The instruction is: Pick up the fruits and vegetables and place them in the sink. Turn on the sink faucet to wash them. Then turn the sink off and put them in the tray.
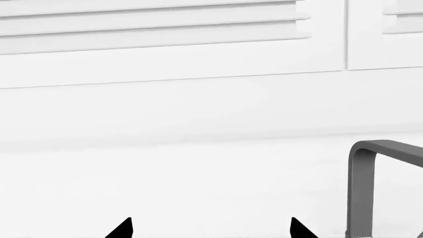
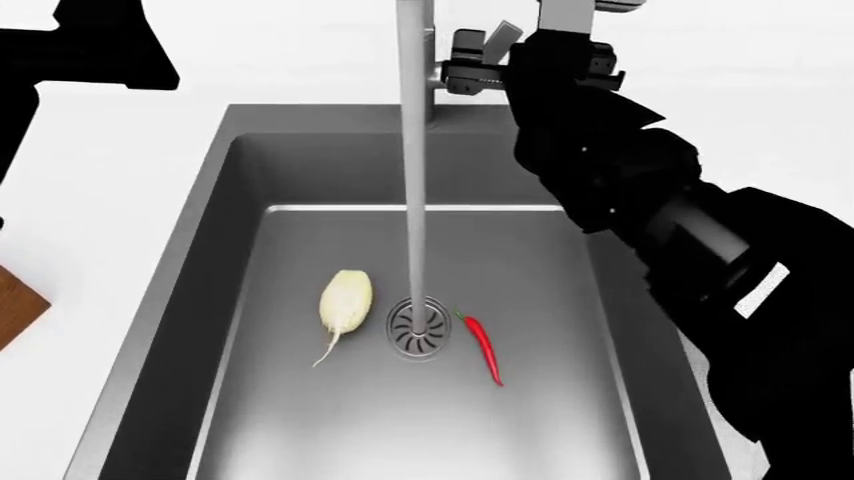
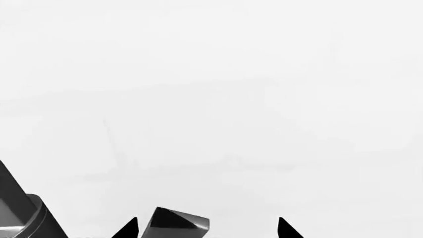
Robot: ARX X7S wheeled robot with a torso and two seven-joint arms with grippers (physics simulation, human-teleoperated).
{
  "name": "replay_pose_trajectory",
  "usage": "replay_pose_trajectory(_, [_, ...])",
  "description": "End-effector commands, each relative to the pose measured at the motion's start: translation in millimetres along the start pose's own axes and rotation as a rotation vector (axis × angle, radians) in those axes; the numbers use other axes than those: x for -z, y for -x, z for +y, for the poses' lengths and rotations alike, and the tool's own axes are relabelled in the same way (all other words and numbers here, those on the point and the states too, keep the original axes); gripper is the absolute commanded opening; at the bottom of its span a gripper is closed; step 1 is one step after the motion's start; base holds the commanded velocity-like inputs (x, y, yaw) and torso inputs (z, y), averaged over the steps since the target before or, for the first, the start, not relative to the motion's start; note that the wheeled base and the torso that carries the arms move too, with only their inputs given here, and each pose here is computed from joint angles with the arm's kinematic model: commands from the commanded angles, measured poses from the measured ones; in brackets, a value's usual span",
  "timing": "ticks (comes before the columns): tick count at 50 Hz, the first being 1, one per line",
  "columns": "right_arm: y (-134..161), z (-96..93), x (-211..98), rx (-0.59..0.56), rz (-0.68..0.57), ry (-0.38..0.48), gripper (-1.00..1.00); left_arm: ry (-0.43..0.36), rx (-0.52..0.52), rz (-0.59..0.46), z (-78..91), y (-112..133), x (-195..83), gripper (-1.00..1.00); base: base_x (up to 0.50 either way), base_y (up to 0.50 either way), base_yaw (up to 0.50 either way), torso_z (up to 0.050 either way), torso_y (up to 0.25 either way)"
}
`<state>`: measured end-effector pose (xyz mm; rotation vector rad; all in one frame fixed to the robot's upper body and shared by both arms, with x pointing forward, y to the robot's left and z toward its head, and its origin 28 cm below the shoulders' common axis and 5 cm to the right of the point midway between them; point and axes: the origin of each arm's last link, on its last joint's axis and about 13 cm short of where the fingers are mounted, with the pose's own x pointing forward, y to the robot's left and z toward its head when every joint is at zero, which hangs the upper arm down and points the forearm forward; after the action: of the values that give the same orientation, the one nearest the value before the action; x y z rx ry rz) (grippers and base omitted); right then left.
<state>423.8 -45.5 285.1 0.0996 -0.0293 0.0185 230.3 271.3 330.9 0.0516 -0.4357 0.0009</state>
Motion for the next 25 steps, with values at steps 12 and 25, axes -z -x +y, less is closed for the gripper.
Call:
replay_pose_trajectory(12, [3,-36.9,-45,0.173,-0.209,0.021,1.00,0.000,-0.002,0.009,0.9,0,4,1.00,0.00,0.00,0.00,0.001,0.004])
replay_pose_trajectory(25, [12,-40.1,-56,0.178,-0.261,0.012,1.00,0.001,0.000,0.009,1.0,0,4,1.00,0.00,0.00,0.00,0.000,0.003])
